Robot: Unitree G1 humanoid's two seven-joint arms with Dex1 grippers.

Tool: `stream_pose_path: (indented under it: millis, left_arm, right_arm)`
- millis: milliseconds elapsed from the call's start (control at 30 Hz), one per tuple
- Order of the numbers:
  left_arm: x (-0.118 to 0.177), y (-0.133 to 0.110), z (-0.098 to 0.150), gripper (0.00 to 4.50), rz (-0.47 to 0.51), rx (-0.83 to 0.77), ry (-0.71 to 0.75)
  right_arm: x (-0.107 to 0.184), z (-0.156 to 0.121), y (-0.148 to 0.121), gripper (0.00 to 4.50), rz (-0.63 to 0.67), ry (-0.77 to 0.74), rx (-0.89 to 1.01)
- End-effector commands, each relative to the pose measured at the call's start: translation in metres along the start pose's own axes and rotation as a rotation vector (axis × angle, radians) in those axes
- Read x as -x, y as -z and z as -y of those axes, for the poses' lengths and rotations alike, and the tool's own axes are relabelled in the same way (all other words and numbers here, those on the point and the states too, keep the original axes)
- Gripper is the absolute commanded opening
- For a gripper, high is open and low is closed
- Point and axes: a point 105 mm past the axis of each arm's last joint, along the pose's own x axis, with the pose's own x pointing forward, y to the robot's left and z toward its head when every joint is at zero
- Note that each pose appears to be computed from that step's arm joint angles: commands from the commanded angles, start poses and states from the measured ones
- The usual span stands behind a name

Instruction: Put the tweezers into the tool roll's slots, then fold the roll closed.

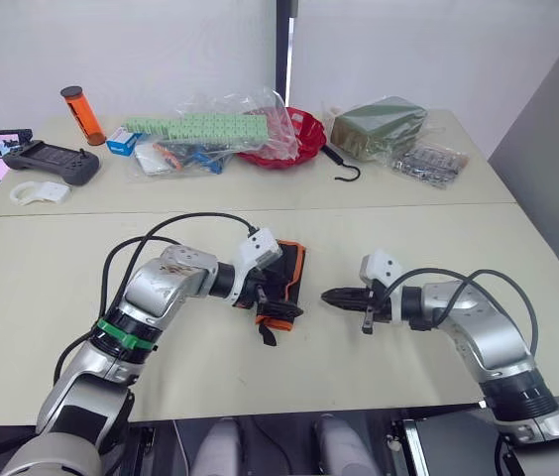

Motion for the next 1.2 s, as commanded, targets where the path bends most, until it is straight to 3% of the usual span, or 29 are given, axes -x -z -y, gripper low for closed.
stream_pose_path:
  millis: [33,233,300,400,533,767,900,1200]
  left_arm:
    - [0.000,0.020,0.001,4.47,-0.050,0.064,0.016]
    - [0.001,0.021,0.008,4.47,-0.033,0.063,0.055]
    - [0.006,0.013,0.010,4.47,0.013,0.079,0.073]
    - [0.017,0.003,0.006,3.63,0.072,0.098,0.062]
    - [0.029,0.010,0.000,2.31,0.065,0.125,0.027]
    - [0.017,0.023,0.009,0.03,0.061,0.163,0.029]
    - [0.015,0.026,0.012,0.03,0.062,0.173,0.023]
    - [0.018,0.029,0.015,0.03,0.054,0.169,0.010]
  right_arm:
    - [0.006,0.013,-0.022,0.00,0.081,0.035,0.025]
    - [0.003,0.021,-0.033,0.00,0.131,0.056,0.022]
    - [0.002,0.020,-0.034,0.00,0.137,0.051,0.016]
    - [0.001,0.020,-0.035,0.00,0.144,0.050,0.011]
    - [-0.003,0.022,-0.045,0.00,0.193,0.063,-0.013]
    - [-0.031,0.028,-0.061,0.00,0.217,0.072,0.004]
    - [-0.052,0.022,-0.060,0.00,0.179,0.032,0.009]
    - [-0.064,0.004,-0.017,0.00,0.018,-0.030,-0.030]
